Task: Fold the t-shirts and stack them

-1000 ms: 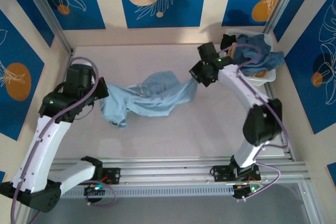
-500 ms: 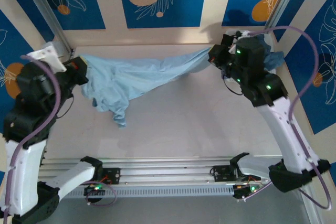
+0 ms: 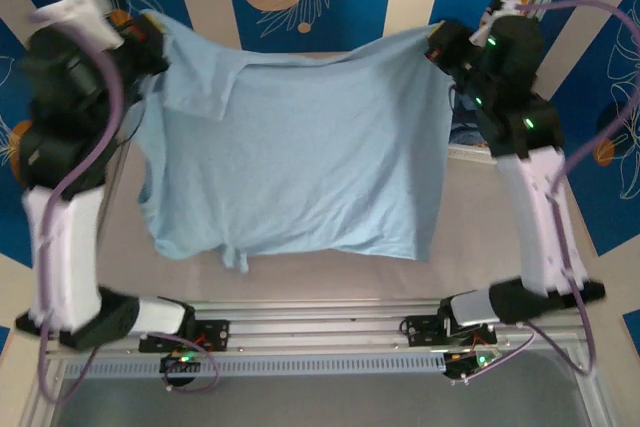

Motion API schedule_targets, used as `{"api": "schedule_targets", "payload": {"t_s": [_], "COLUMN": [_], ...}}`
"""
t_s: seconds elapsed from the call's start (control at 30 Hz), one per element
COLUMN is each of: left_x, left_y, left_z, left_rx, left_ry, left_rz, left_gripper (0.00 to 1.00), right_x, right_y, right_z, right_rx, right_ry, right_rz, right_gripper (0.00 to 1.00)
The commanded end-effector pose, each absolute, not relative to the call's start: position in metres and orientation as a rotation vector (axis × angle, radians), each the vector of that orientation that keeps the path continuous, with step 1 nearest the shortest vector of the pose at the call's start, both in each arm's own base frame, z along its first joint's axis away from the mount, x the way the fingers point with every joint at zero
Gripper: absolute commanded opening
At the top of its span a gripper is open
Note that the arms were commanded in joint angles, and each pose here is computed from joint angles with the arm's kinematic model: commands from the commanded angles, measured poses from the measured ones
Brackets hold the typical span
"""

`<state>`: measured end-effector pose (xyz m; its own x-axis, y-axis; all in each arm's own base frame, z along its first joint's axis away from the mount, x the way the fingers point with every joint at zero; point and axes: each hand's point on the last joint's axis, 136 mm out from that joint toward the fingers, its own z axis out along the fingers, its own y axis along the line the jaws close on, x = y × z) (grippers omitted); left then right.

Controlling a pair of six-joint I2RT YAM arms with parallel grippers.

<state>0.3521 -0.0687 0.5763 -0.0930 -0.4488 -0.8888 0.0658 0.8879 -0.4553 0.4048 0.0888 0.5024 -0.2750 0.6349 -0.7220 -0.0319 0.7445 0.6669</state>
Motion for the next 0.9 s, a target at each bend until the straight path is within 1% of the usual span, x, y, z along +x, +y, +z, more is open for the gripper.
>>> {"api": "schedule_targets", "payload": {"t_s": [0.0,0.13,0.23,0.27,0.3,0.33,0.37,0.4,0.43,0.47,0.5,0.6,0.7,0.77,0.87], "left_x": [0.429,0.507,0.554,0.566,0.574,0.582,0.586,0.588,0.588,0.584,0.579,0.543,0.482,0.438,0.371], "left_y": [-0.068,-0.06,-0.062,-0.062,-0.062,-0.061,-0.06,-0.061,-0.061,-0.061,-0.061,-0.052,-0.025,-0.013,-0.006], "left_z": [0.514,0.446,0.396,0.379,0.365,0.352,0.343,0.338,0.333,0.329,0.325,0.302,0.261,0.23,0.183], "left_rx": [-0.35,-0.424,-0.417,-0.415,-0.415,-0.413,-0.418,-0.42,-0.419,-0.42,-0.419,-0.456,-0.597,-0.716,-0.875], "left_ry": [1.768,1.885,1.981,2.015,2.046,2.073,2.095,2.11,2.129,2.152,2.178,2.315,2.485,2.568,2.647], "left_rz": [-0.419,-0.476,-0.495,-0.493,-0.485,-0.481,-0.476,-0.473,-0.471,-0.462,-0.44,-0.319,-0.163,-0.156,-0.208], "left_gripper": [0.0,0.0,0.0,0.0,0.08,0.22,0.4,0.53,0.7,0.84,0.87,0.87,0.83,0.8,0.73], "right_x": [0.459,0.521,0.556,0.566,0.573,0.578,0.583,0.585,0.584,0.581,0.577,0.549,0.504,0.465,0.398], "right_y": [0.095,0.102,0.11,0.113,0.115,0.117,0.12,0.122,0.123,0.123,0.124,0.131,0.146,0.153,0.163], "right_z": [0.443,0.383,0.331,0.314,0.301,0.29,0.281,0.273,0.269,0.266,0.264,0.261,0.254,0.234,0.198], "right_rx": [0.525,0.553,0.58,0.592,0.599,0.602,0.604,0.603,0.607,0.611,0.609,0.62,0.628,0.666,0.749], "right_ry": [1.899,2.037,2.162,2.201,2.232,2.258,2.28,2.302,2.321,2.338,2.357,2.417,2.461,2.513,2.62], "right_rz": [0.685,0.663,0.648,0.647,0.648,0.65,0.651,0.652,0.651,0.644,0.632,0.604,0.614,0.605,0.607], "right_gripper": [0.0,0.0,0.0,0.05,0.14,0.26,0.35,0.43,0.49,0.52,0.55,0.56,0.54,0.53,0.49]}}
